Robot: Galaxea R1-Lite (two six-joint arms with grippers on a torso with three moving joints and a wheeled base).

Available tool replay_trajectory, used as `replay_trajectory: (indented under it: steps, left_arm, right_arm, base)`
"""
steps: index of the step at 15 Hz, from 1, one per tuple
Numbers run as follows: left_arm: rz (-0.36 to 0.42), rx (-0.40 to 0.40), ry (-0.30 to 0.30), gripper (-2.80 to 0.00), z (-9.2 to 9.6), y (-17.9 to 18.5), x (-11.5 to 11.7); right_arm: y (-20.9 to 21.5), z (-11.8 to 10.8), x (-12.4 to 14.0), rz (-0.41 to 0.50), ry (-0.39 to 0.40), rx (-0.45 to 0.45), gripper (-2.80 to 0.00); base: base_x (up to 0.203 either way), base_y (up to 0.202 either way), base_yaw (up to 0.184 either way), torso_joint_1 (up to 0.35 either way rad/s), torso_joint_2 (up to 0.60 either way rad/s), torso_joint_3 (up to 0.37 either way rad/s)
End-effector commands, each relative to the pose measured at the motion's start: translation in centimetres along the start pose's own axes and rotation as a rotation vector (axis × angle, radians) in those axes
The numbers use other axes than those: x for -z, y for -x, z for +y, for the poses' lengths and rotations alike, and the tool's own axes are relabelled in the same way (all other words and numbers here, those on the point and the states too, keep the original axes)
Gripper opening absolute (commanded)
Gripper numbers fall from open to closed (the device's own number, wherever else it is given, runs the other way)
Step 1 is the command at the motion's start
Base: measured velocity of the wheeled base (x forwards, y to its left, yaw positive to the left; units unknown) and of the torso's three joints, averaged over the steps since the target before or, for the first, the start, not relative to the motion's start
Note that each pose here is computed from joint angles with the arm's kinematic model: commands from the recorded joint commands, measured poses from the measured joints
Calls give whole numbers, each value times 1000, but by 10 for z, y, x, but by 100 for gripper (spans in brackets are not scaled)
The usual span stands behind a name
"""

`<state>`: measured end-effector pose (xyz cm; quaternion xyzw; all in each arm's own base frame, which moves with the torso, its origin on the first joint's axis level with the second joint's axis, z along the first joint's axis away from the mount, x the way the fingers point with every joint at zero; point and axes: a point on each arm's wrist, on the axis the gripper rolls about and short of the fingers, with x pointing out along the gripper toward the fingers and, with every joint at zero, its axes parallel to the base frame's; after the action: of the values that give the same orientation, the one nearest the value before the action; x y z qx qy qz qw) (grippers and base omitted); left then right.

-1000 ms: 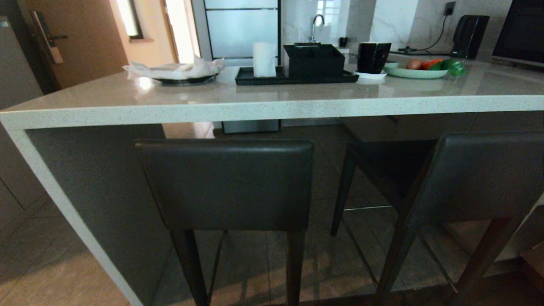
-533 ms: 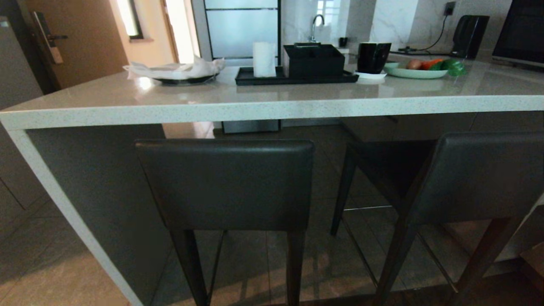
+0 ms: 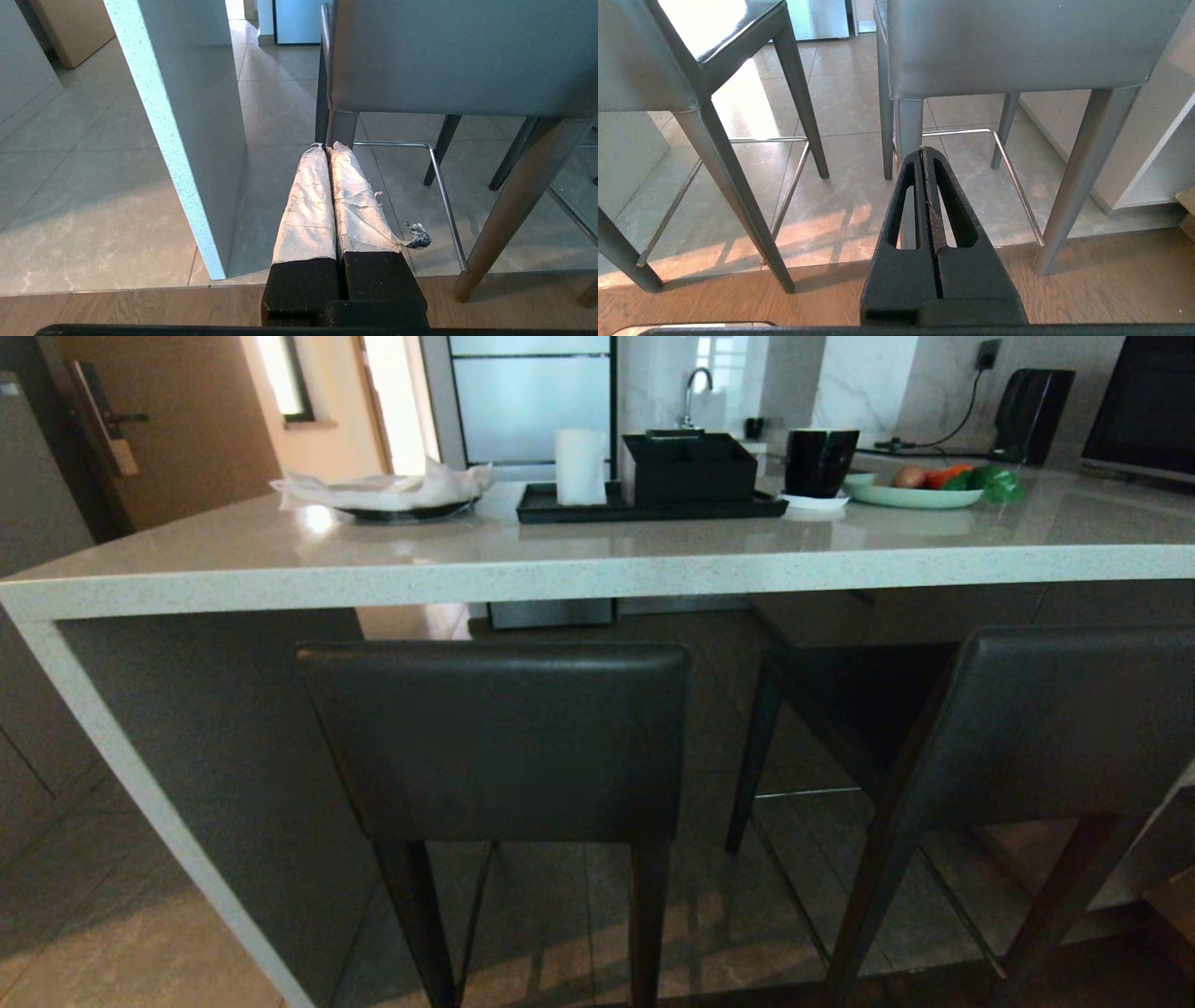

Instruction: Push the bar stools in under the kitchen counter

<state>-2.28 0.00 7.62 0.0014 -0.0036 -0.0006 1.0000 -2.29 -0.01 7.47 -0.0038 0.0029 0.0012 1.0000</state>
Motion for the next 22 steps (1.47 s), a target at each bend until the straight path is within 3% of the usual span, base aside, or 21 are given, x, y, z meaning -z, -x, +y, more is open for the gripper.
replay_trajectory:
  steps: [1,13,22]
  left_arm:
    - [1,0,0,-280,0,0,0]
    - [1,2,0,-280,0,0,0]
    - [0,2,0,-280,0,0,0]
  right_arm:
    - [0,0,0,3,0,-1,-280]
    - [0,0,0,2,-9,1,-280]
    - [0,0,0,2,-9,1,-280]
  base:
    - [0,0,0,0,0,0]
    - [0,0,0,1,-2,-2]
    - [0,0,0,123,-386,-271]
